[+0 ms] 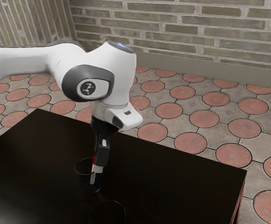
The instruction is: Take the marker out of the pen holder and place it to the left of the pen holder.
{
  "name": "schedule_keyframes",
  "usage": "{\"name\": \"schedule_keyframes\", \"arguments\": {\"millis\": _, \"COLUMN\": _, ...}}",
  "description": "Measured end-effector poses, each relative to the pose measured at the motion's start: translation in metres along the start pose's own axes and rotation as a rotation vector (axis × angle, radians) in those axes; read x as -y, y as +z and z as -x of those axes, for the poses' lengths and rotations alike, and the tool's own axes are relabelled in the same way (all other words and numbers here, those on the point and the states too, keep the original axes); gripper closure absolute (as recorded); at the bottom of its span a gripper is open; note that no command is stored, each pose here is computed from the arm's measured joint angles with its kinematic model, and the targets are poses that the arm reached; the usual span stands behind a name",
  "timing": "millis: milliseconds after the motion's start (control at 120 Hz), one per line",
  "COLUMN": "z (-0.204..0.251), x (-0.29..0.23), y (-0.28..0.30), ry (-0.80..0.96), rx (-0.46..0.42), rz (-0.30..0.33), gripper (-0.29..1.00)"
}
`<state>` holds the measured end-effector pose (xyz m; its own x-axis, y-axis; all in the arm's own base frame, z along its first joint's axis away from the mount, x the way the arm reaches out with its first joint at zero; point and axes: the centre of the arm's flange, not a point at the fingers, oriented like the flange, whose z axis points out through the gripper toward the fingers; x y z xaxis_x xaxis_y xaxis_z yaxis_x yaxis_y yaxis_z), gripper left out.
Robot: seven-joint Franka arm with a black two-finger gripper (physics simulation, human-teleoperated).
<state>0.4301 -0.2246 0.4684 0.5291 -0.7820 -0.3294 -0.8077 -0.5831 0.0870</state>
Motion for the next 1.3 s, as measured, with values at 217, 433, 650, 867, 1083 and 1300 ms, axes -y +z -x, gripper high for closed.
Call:
{"name": "schedule_keyframes", "arguments": {"millis": 217, "z": -0.015, "x": 0.017, "y": 0.043, "ry": 0.048, "rx": -0.052, "rz": -0.038, "gripper": 0.00}}
{"name": "schedule_keyframes", "arguments": {"millis": 433, "z": -0.026, "x": 0.054, "y": 0.054, "ry": 0.091, "rx": -0.117, "rz": -0.096, "gripper": 0.00}}
{"name": "schedule_keyframes", "arguments": {"millis": 650, "z": -0.027, "x": 0.072, "y": 0.063, "ry": 0.265, "rx": -0.096, "rz": -0.163, "gripper": 0.00}}
{"name": "schedule_keyframes", "arguments": {"millis": 867, "z": -0.024, "x": 0.088, "y": 0.083, "ry": 0.421, "rx": -0.040, "rz": -0.169, "gripper": 0.03}}
{"name": "schedule_keyframes", "arguments": {"millis": 1083, "z": -0.006, "x": 0.125, "y": 0.103, "ry": 0.492, "rx": -0.002, "rz": -0.148, "gripper": 0.13}}
{"name": "schedule_keyframes", "arguments": {"millis": 1300, "z": -0.004, "x": 0.131, "y": 0.119, "ry": 0.586, "rx": 0.018, "rz": -0.131, "gripper": 0.20}}
